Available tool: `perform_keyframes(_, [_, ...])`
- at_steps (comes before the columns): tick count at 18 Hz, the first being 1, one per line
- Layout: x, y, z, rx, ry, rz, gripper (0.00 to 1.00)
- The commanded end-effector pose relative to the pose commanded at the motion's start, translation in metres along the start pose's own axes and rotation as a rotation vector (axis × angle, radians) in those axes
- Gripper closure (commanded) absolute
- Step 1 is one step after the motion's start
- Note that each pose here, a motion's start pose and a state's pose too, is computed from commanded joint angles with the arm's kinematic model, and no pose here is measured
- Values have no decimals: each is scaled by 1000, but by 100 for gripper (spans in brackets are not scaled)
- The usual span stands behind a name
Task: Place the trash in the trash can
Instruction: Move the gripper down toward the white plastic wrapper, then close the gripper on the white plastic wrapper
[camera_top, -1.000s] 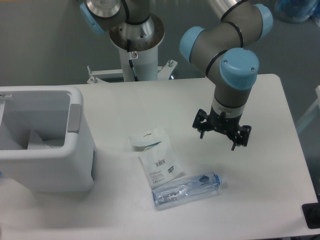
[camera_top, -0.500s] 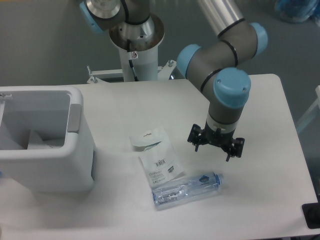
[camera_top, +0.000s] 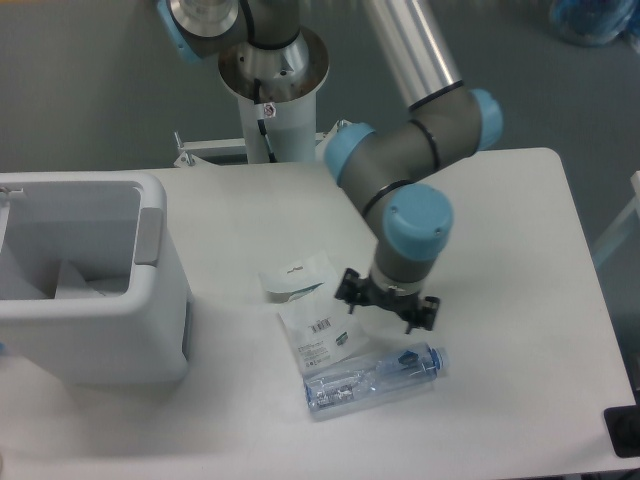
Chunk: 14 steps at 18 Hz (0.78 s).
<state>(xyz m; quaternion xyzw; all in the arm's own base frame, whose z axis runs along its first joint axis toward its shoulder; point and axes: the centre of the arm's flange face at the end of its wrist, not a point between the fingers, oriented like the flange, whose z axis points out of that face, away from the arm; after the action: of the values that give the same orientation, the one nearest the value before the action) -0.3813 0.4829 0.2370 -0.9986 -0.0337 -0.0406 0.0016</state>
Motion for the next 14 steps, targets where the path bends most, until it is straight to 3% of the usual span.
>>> perform_keyframes(4, [16,15,10,-22,21,-16,0])
perform_keyframes(14, [1,0,53,-57,58,-25,0])
